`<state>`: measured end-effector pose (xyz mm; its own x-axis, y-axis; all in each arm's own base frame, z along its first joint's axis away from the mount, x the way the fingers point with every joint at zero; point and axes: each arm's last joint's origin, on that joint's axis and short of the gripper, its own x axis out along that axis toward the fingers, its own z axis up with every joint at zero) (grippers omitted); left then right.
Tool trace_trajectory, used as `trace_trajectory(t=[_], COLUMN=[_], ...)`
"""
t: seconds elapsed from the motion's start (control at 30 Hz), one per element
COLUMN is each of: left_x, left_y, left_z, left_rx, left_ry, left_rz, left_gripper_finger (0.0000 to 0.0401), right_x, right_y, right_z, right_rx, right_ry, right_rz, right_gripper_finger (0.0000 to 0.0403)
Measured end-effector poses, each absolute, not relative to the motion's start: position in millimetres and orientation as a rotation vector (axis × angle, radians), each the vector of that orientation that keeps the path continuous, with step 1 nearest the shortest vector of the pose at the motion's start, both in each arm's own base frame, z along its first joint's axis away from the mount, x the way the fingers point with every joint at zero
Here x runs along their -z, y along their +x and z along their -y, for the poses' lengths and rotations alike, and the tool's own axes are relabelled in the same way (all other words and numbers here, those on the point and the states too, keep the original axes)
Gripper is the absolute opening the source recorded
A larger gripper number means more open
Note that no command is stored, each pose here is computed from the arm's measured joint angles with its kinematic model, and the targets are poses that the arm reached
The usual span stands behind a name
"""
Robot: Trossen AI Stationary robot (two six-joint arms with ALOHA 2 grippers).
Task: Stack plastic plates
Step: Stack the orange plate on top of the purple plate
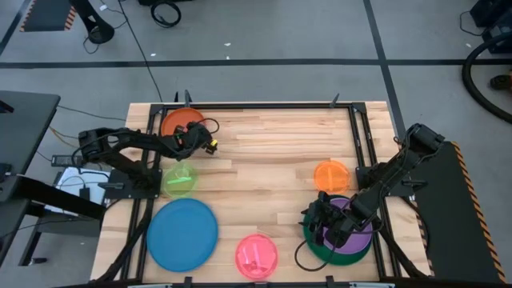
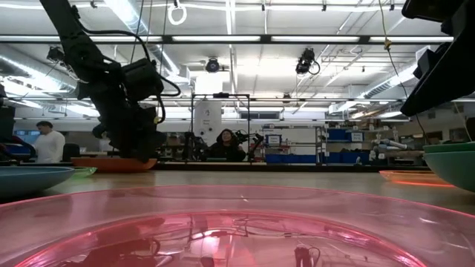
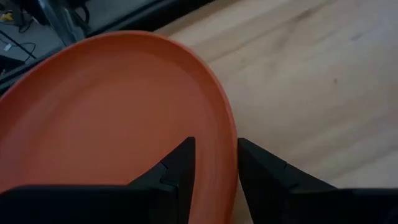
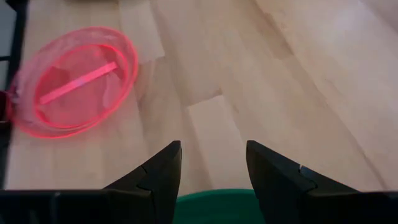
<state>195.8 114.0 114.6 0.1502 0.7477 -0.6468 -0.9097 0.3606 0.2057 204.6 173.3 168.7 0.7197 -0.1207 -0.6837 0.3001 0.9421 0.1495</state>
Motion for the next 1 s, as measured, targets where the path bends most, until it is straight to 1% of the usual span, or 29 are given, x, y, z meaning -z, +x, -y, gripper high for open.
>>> trace_trajectory(t=[0.2,0.37,0.47,0.63,0.8,1.0], left_x=[-116.2,-114.6,-114.1,-113.4,-111.8,-108.0], left_y=[192.6,190.8,190.8,190.5,192.2,184.9], left_z=[-123.4,-126.9,-126.1,-124.7,-117.8,-117.9], left_rx=[-1.245,-1.212,-1.214,-1.194,-1.114,-1.125], left_ry=[-0.278,-0.407,-0.424,-0.385,-0.270,-0.276], left_rz=[-0.723,-0.699,-0.696,-0.735,-0.837,-0.918], left_gripper_finger=[0.0123,0.0123,0.0123,0.0123,0.0123,0.0121], right_x=[-169.7,-170.3,-170.5,-171.3,-172.8,-175.0], right_y=[205.6,207.5,209.3,213.1,216.3,219.2], right_z=[-174.7,-174.1,-173.0,-171.9,-171.1,-171.2], right_rx=[0.221,0.217,0.210,0.187,0.185,0.163], right_ry=[0.278,0.292,0.307,0.344,0.363,0.368], right_rz=[-0.728,-0.724,-0.732,-0.743,-0.723,-0.725], right_gripper_finger=[0.0190,0.0190,0.0190,0.0190,0.0190,0.0190])
